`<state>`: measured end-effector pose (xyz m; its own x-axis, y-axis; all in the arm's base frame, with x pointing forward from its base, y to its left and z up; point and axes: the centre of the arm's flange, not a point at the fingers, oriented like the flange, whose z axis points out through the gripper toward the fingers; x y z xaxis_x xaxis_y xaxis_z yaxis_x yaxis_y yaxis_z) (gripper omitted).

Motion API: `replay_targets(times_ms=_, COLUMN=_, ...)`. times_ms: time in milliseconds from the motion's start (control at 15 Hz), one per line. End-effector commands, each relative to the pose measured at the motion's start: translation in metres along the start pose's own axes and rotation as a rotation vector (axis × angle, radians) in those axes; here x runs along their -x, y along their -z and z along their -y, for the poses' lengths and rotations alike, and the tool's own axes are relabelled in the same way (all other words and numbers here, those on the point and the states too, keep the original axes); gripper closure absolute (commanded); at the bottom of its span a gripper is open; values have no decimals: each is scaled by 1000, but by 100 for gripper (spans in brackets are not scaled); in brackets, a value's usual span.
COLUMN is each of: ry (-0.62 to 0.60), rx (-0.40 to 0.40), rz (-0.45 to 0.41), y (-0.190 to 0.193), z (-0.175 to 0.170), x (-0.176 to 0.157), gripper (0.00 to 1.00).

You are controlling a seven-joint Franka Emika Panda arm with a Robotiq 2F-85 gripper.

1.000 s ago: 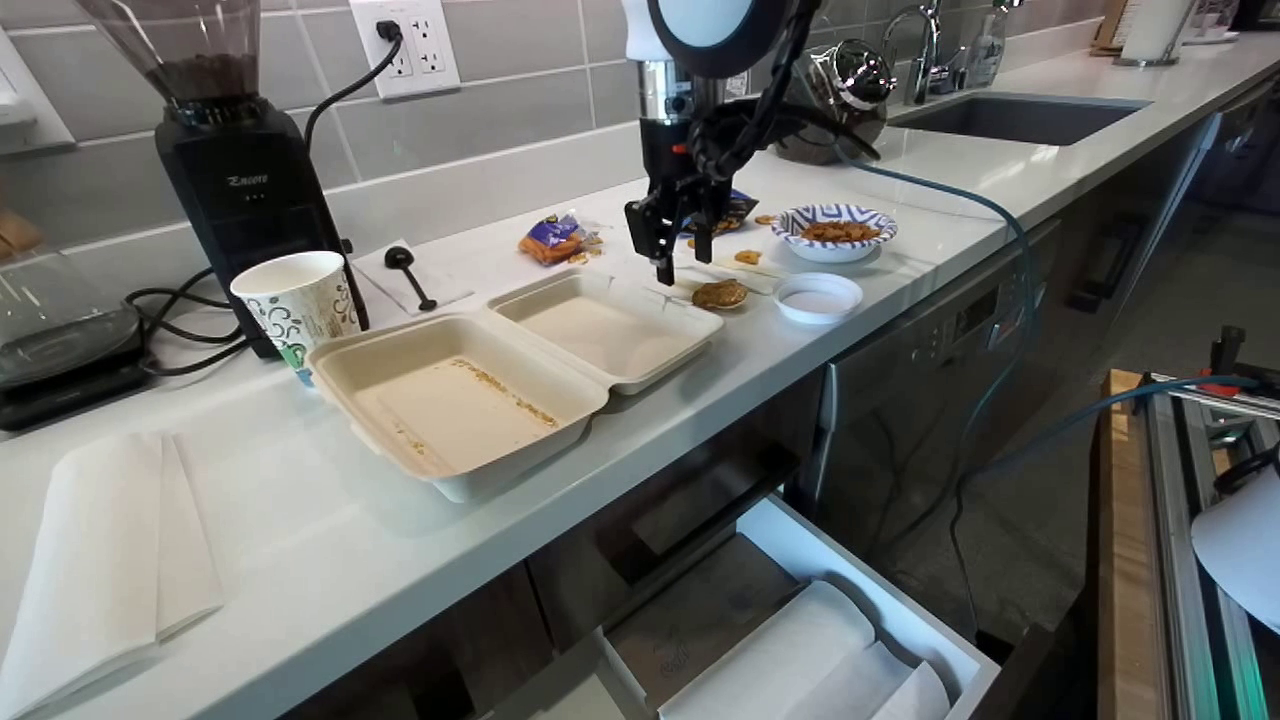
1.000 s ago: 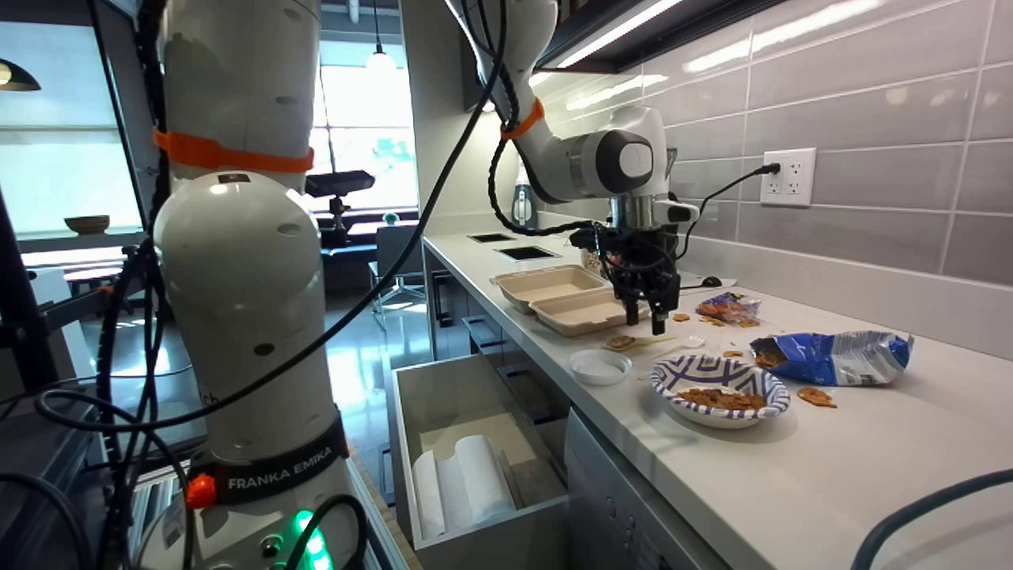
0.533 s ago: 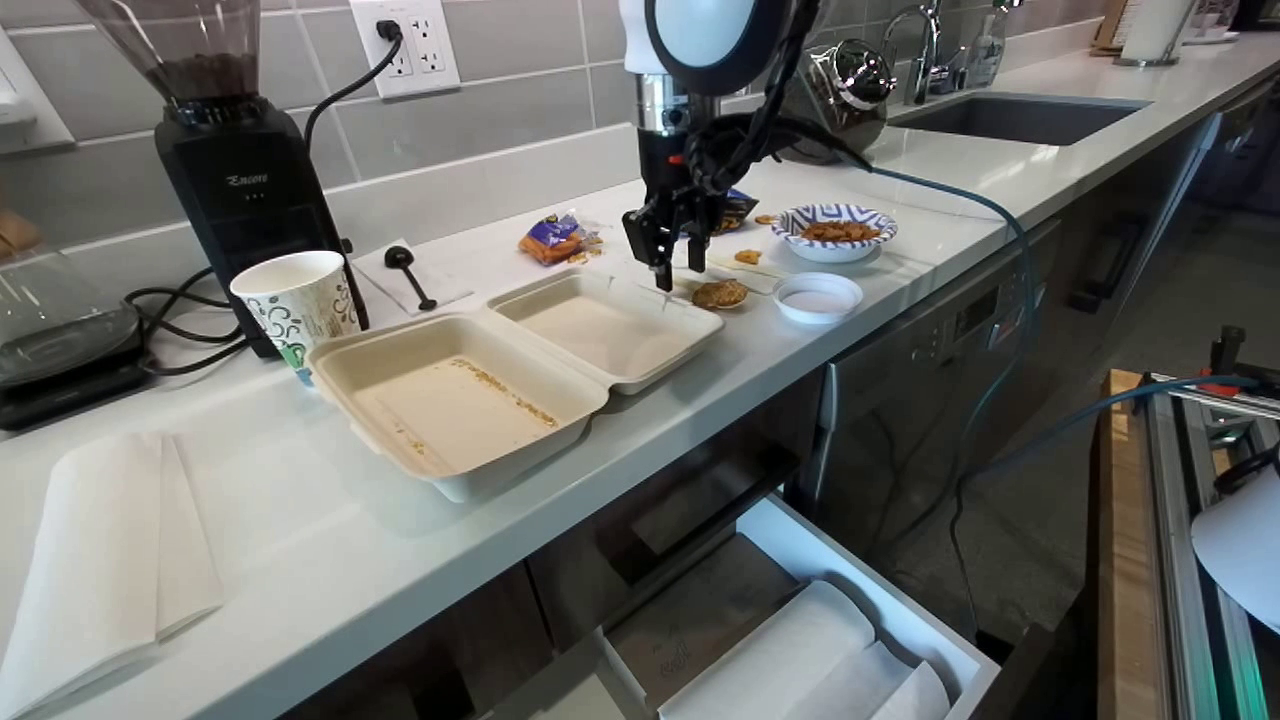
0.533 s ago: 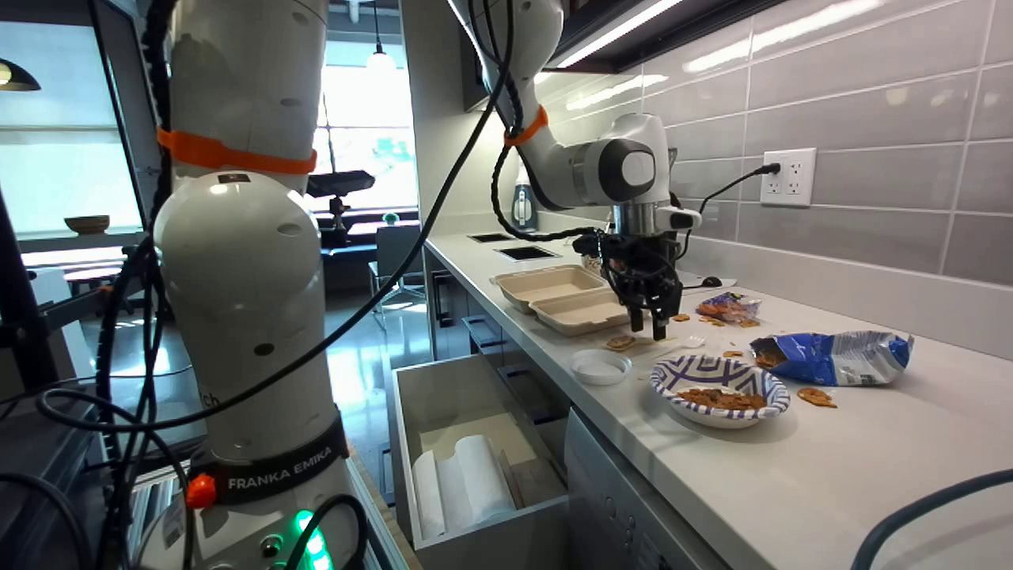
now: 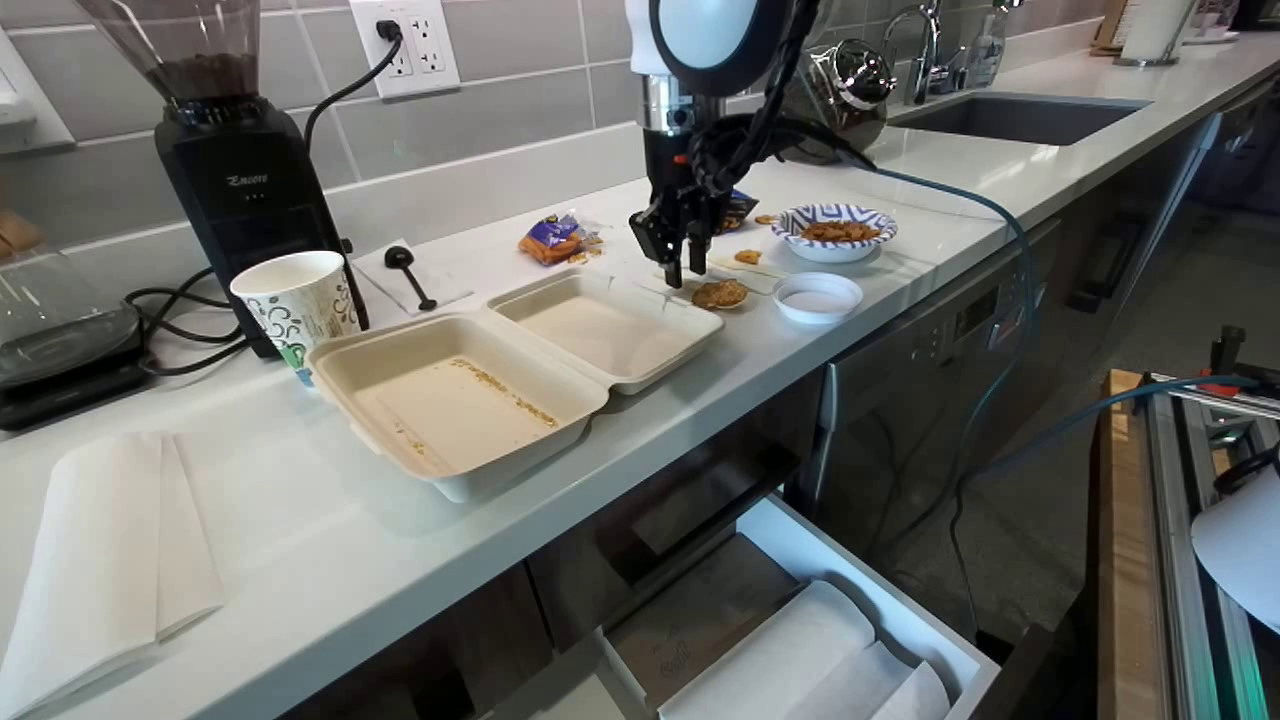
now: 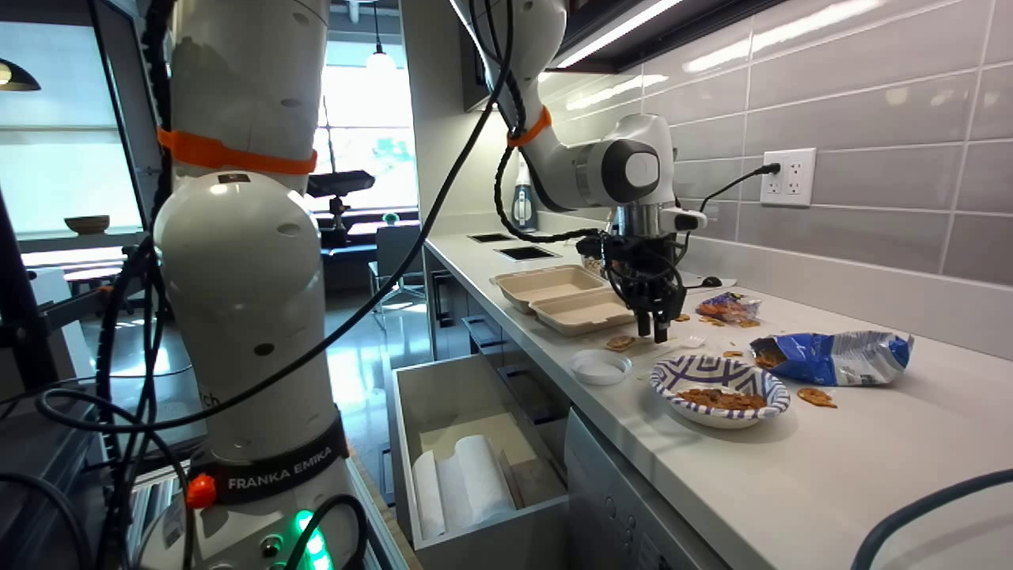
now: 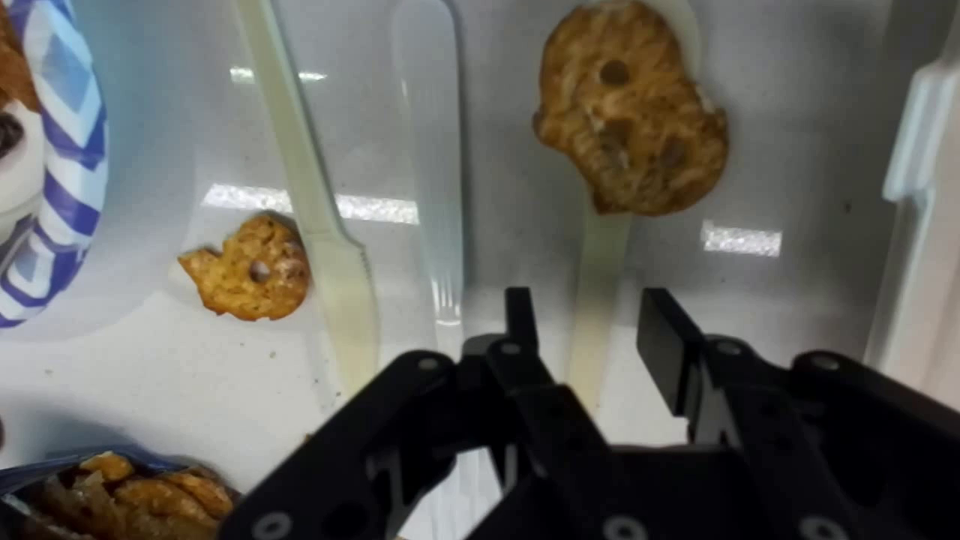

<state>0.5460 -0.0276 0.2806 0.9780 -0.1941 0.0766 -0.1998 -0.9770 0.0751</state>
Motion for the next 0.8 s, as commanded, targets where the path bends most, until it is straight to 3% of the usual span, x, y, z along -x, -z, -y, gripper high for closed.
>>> replay_targets(times_ms=0, ry=-23, rx=-10, rz=-5, y=-5, z=-3, x=-2, gripper=60)
replay_targets(times_ms=733, ry=-21, rx=-14, rz=10, y=-7, z=-10, x=-2, gripper=67)
